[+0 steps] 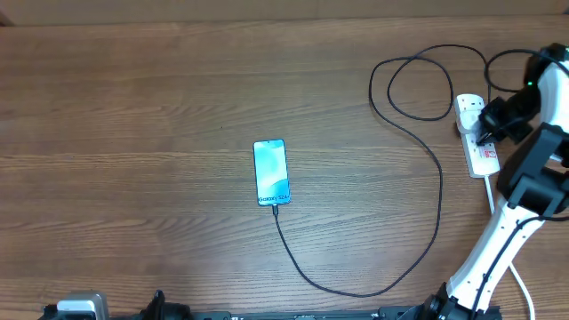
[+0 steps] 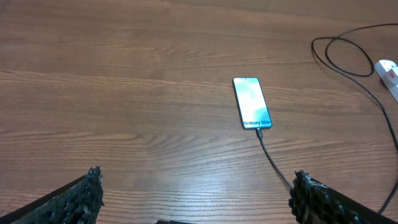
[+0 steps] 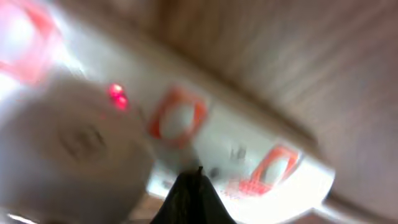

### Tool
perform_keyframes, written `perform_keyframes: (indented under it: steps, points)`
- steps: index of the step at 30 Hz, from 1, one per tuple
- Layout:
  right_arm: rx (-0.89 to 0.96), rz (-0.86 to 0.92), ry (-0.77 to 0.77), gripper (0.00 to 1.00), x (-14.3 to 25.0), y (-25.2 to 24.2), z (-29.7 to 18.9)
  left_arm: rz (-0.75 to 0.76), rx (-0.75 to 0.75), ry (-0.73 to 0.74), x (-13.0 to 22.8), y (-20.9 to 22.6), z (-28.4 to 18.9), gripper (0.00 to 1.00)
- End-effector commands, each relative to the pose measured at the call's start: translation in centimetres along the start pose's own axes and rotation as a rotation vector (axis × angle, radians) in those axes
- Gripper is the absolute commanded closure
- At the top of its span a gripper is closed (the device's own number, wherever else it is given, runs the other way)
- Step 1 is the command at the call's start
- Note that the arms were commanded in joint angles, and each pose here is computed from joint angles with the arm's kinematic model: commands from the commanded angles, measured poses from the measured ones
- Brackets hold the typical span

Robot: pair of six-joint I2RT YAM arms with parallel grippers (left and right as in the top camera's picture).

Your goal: Plug charger to phone and switch on socket

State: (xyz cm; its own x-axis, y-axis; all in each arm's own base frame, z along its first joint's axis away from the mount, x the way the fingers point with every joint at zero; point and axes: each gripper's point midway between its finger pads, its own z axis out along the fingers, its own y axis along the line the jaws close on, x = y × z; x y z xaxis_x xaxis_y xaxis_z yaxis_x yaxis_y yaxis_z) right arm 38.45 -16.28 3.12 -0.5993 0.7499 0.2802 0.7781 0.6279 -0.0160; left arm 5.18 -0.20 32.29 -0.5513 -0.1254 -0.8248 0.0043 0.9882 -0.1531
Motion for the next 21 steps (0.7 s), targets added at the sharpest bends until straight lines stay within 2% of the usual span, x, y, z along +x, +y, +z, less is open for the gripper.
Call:
perform_keyframes:
  steps: [1,7,9,14,21]
  points:
    - [0.02,0.005,-0.049,0.96,0.6,-1.2,-3.4,-0.007,-0.001,-0.035,0.2,0.2,-0.6,0.0]
    - [-0.191,-0.056,-0.209,0.96,4.6,0.7,-12.7,-0.01,0.02,-0.137,1.3,0.5,-2.6,0.0]
    - [-0.302,-0.117,-0.27,0.96,7.6,2.2,-16.5,-0.012,0.031,-0.191,1.9,0.7,-3.5,0.0]
    - [-0.388,-0.319,-0.457,0.96,14.8,3.5,-23.2,-0.016,0.053,-0.295,3.3,1.0,-5.3,0.0]
    - [-0.507,-0.48,-0.667,0.96,24.8,2.6,-29.3,-0.019,0.065,-0.352,4.2,1.2,-6.2,0.0]
